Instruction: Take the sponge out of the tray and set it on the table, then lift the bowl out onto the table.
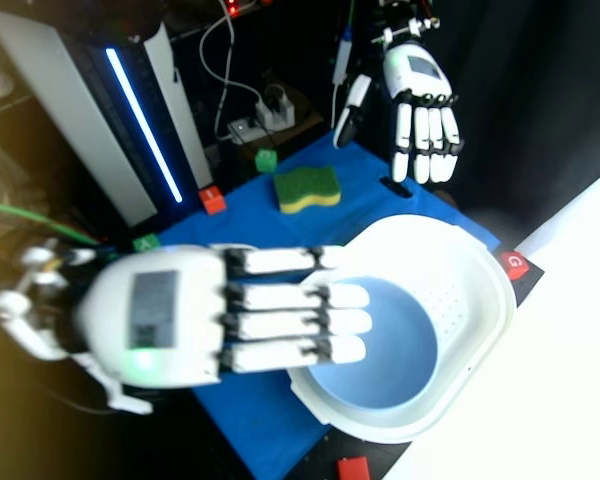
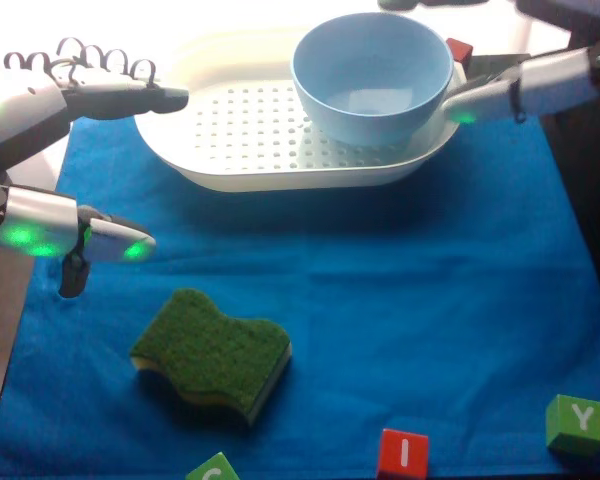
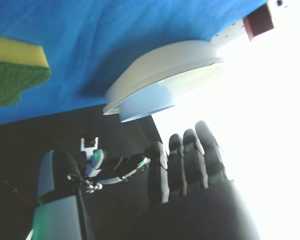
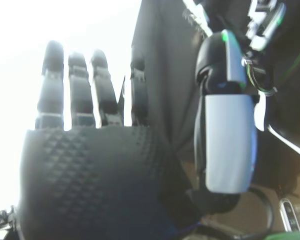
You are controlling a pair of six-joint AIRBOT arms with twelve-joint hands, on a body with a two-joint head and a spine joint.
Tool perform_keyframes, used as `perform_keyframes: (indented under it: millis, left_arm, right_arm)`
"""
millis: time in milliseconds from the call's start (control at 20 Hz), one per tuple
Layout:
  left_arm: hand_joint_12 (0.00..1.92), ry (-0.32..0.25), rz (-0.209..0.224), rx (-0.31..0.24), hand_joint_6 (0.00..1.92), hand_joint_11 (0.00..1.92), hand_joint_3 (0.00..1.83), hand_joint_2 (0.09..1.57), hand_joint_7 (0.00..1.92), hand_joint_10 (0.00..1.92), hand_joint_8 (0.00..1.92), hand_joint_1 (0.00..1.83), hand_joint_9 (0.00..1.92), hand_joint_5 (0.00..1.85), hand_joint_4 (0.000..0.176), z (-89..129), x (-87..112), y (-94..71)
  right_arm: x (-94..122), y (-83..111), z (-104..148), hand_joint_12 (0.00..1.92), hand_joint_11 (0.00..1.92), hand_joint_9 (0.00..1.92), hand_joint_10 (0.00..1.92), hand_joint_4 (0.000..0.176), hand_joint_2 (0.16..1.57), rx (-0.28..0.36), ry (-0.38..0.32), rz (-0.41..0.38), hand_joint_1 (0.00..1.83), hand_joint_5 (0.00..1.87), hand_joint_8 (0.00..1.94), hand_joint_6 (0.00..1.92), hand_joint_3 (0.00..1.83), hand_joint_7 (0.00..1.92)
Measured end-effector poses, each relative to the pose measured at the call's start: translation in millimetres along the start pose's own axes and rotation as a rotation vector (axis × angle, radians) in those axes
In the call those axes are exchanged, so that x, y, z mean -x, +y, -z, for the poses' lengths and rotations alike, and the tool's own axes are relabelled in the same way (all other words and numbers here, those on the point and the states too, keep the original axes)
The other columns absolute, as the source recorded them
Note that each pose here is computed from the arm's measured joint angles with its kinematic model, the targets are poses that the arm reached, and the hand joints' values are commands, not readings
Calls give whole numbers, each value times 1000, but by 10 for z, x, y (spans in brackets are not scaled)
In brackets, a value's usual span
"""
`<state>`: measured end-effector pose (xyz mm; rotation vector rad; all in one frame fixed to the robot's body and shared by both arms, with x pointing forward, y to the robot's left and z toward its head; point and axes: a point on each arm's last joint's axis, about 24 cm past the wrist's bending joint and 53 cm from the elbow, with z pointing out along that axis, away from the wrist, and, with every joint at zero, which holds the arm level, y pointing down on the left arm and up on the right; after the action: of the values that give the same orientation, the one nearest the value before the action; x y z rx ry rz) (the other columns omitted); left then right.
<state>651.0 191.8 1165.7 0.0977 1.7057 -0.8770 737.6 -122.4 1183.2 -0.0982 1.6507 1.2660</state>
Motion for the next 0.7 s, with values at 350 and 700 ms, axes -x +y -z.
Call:
perform_keyframes:
  millis: [350, 700]
  left_arm:
    - [777, 6, 7, -5, 3, 0, 0, 895, 318, 6, 5, 803, 273, 386, 58, -25, -47, -16]
    - [909, 5, 4, 1, 3, 0, 2, 904, 355, 7, 6, 778, 314, 408, 75, -27, -37, 10]
  right_arm:
    - [-58, -134, -273, 421, 0, 144, 6, 149, 1060, -57, 4, 19, 731, 479, 3, 3, 3, 232]
    - [-226, -298, -500, 342, 0, 110, 0, 134, 1083, -124, 28, 33, 708, 480, 0, 1, 0, 214]
